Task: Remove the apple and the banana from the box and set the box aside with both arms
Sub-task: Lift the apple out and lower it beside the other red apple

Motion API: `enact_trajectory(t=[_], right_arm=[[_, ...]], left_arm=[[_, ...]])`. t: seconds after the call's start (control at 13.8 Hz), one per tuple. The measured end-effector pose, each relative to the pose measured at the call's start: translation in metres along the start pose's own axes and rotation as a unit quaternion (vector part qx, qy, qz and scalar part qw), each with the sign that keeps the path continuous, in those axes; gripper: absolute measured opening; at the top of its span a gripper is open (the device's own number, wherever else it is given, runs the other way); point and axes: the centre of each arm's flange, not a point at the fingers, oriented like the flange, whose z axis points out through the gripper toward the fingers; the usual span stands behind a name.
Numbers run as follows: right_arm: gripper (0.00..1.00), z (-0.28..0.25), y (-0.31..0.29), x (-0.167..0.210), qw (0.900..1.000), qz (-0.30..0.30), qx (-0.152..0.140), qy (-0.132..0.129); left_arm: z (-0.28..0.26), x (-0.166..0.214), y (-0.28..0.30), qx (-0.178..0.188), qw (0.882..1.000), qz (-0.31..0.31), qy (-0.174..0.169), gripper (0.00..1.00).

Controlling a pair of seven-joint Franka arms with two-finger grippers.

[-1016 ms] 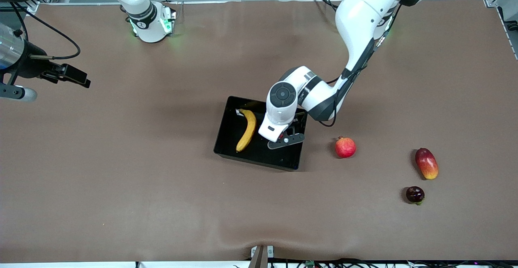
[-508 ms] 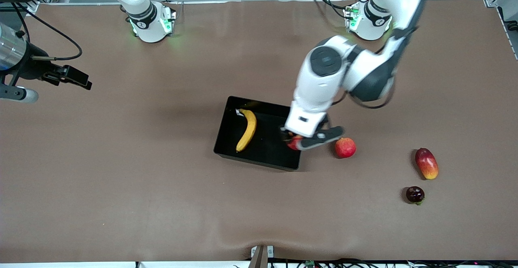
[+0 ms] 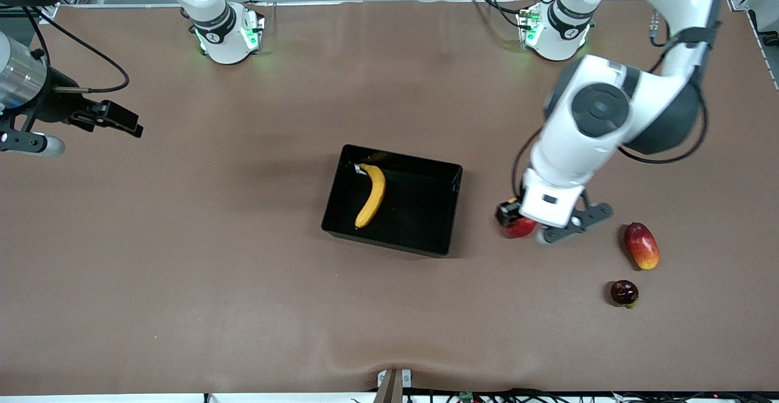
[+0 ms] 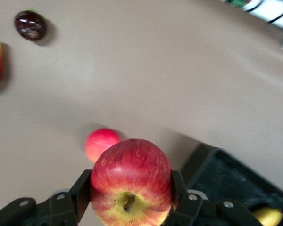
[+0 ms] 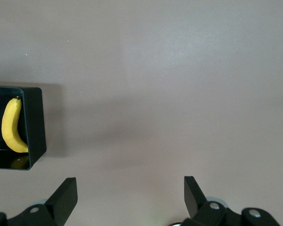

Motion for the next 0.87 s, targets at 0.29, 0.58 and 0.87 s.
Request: enact_trajectory(t=[0.29,0.58,0.87], right_arm=[[1.0,0.001,0.0,0.0,1.0,0.0,0.0,-0.001],[1.0,0.002,0.0,0.0,1.0,0.0,0.0,-0.001],[1.0,0.003,0.001,0.0,1.0,0.002,-0.001,-0.003]], left_arm=[[0.04,0.027,-0.058,0.034,0.999,-0.002,-0.041,0.7],[0.105,0.043,-0.126,0.045,0.996,0.008,-0.07,0.7],[0.167,0.035,-0.168,0.031,0.997,0.02,-0.069,0.7]])
